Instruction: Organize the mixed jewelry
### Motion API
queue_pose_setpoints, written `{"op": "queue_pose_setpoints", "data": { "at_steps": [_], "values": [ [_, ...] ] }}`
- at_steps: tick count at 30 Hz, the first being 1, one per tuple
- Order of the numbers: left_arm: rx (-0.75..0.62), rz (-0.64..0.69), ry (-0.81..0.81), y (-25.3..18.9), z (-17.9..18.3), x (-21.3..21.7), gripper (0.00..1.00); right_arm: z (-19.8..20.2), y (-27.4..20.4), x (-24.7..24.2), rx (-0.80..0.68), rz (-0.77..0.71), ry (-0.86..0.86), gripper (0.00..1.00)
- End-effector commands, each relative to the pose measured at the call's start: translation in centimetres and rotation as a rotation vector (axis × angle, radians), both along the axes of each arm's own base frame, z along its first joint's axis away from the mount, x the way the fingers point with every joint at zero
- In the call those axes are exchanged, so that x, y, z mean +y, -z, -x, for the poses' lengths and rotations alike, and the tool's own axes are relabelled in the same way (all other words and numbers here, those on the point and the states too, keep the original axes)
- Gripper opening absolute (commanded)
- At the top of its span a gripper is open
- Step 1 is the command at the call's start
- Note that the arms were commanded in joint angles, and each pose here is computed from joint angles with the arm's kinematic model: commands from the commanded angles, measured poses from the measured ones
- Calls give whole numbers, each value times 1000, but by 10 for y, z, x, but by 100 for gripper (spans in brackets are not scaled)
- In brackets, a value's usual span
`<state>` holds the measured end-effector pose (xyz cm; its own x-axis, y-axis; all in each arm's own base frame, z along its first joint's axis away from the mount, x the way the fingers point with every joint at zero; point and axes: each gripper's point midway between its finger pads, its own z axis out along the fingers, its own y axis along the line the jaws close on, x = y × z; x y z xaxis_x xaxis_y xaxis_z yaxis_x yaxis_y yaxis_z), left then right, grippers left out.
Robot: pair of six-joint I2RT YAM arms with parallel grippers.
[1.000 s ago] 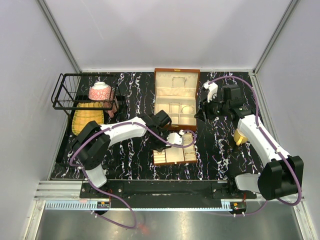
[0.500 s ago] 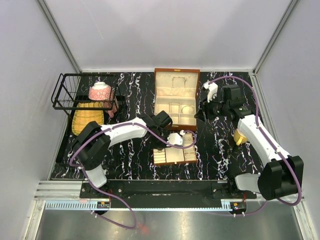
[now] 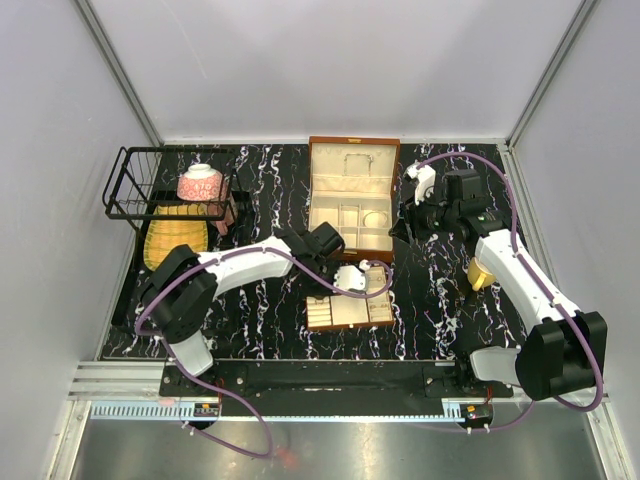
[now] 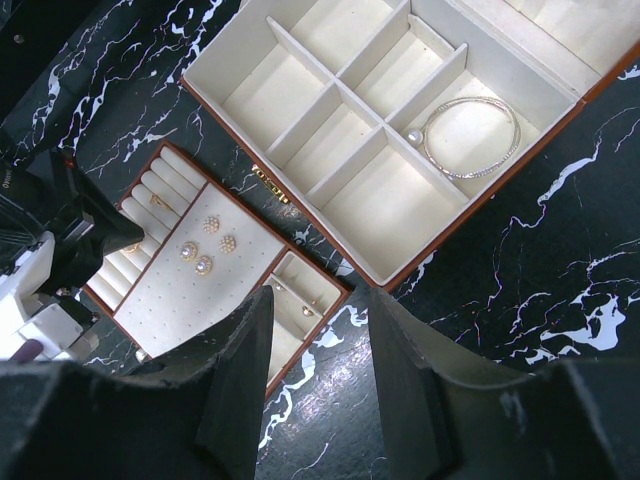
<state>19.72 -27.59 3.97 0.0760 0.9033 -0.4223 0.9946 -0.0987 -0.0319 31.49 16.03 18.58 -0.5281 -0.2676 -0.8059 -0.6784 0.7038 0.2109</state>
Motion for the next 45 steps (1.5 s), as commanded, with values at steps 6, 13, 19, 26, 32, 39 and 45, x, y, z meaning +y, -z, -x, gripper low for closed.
{"op": "queue_pose_setpoints", "data": {
  "at_steps": [6,13,19,26,32,39,45],
  "values": [
    [-110,91,-48,-43,-16,-8,0,-2,-14,-4,-63,10,9,49],
    [-138,147,-110,-59,-29,-9,0,0,-16,2,-44,-15,-15,49],
    [-170,249,-241,-88,-57,-8,0,12,-12,18,33,-97,-85,50],
    [-251,361,-408,-121,-86,-5,0,26,-18,44,162,-254,-198,57],
    [-319,504,-553,-155,-105,-10,0,19,-17,64,222,-320,-266,64],
    [-371,557,-656,-172,-121,-8,0,17,-27,96,187,-351,-326,64],
    [-386,574,-692,-177,-127,-9,0,13,-31,120,157,-333,-323,63]
  ]
}}
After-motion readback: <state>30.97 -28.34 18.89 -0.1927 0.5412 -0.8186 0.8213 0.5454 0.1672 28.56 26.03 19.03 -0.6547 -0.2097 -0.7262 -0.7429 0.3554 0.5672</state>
